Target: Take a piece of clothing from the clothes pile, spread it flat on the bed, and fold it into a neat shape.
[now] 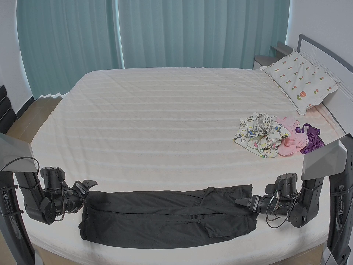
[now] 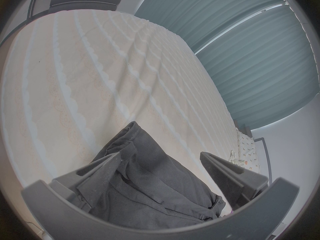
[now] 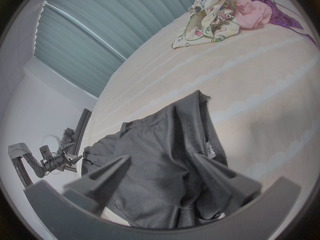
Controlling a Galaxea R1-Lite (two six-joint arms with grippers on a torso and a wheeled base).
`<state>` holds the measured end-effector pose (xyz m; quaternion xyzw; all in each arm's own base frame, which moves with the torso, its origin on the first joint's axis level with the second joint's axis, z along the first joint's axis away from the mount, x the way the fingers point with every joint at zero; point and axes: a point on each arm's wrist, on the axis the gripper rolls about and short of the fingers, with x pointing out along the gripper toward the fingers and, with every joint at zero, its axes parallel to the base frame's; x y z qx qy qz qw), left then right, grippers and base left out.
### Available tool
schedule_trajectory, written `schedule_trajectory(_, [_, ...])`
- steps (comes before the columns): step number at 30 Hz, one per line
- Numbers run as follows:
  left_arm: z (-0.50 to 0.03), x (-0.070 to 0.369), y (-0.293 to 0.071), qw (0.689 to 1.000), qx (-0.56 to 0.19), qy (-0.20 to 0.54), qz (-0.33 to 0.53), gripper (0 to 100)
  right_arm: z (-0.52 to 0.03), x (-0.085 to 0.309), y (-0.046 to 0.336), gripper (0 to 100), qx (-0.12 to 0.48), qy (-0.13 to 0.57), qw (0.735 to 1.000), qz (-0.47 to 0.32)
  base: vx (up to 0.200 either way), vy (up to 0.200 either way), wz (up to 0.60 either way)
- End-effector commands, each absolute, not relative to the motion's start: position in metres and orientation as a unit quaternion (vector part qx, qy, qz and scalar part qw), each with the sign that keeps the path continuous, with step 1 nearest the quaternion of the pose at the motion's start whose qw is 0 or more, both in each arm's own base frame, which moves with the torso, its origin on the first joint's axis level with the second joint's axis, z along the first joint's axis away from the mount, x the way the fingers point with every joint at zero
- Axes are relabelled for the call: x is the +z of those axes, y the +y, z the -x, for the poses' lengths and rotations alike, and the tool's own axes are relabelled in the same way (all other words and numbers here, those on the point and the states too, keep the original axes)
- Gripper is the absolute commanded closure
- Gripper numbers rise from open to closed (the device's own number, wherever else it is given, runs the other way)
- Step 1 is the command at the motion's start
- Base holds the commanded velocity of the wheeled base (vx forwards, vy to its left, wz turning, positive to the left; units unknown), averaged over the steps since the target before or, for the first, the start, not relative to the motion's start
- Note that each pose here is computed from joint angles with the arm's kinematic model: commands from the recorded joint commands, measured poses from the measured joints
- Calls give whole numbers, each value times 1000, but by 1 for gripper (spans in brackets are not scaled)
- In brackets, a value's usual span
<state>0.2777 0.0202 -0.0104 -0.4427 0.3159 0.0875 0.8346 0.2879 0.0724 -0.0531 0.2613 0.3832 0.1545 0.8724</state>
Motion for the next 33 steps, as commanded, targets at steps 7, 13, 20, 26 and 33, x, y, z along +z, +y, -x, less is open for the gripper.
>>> schedule_trajectory(7, [-264, 2, 16, 848, 76, 316, 419, 0, -290, -36, 59, 0, 136, 353, 879, -291, 0, 0, 0])
schedule_trajectory(13, [-253, -6, 14, 862, 75, 343, 366, 0, -293, -35, 58, 0, 128, 339, 875, -322, 0, 0, 0])
schedule_trajectory(20, [-213, -18, 12, 870, 47, 418, 256, 0, -292, -38, 58, 0, 126, 343, 873, -321, 0, 0, 0])
schedule_trajectory(26, [-208, -20, 10, 870, 34, 432, 235, 0, -291, -38, 59, 0, 127, 345, 873, -321, 0, 0, 0])
schedule_trajectory(33, [-208, -21, 10, 868, 37, 435, 238, 0, -290, -39, 60, 0, 127, 348, 872, -320, -57, 0, 0])
